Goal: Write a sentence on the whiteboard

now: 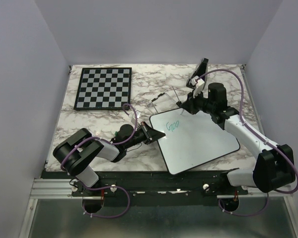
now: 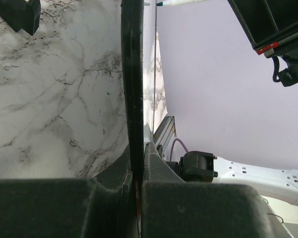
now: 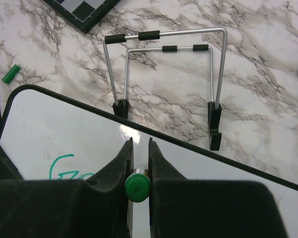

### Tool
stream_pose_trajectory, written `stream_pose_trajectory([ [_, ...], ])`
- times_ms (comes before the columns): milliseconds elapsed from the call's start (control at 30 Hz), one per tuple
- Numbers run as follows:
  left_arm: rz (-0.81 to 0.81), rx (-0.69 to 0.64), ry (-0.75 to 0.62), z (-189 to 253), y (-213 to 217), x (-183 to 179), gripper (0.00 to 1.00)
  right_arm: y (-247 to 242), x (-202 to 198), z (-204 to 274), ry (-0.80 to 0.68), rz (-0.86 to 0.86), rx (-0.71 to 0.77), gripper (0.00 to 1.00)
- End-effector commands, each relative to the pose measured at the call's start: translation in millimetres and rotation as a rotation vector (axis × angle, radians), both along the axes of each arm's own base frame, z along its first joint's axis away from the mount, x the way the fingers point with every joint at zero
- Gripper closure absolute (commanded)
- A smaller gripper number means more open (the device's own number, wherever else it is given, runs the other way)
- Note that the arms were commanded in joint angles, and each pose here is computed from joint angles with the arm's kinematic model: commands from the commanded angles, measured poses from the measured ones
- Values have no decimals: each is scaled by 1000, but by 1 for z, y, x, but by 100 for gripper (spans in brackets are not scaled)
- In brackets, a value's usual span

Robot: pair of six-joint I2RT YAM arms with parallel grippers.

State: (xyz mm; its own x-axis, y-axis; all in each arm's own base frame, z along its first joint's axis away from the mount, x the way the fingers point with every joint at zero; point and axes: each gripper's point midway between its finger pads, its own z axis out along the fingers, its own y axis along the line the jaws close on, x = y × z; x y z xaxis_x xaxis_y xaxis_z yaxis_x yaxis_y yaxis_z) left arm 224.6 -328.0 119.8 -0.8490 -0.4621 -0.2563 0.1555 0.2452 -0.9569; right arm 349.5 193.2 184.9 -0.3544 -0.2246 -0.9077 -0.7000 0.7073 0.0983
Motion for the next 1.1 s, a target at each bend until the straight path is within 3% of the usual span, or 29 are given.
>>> stream_pose_trajectory([
  [0, -67, 1, -88, 8, -8, -8, 100, 0, 13, 4, -30, -29, 8, 100],
  [800, -65, -1, -88, 7, -7, -9, 100, -4, -44, -30, 90, 104, -47, 99],
  [1067, -65, -1, -88, 7, -8, -8, 100, -4, -42, -24, 83, 94, -37, 99],
])
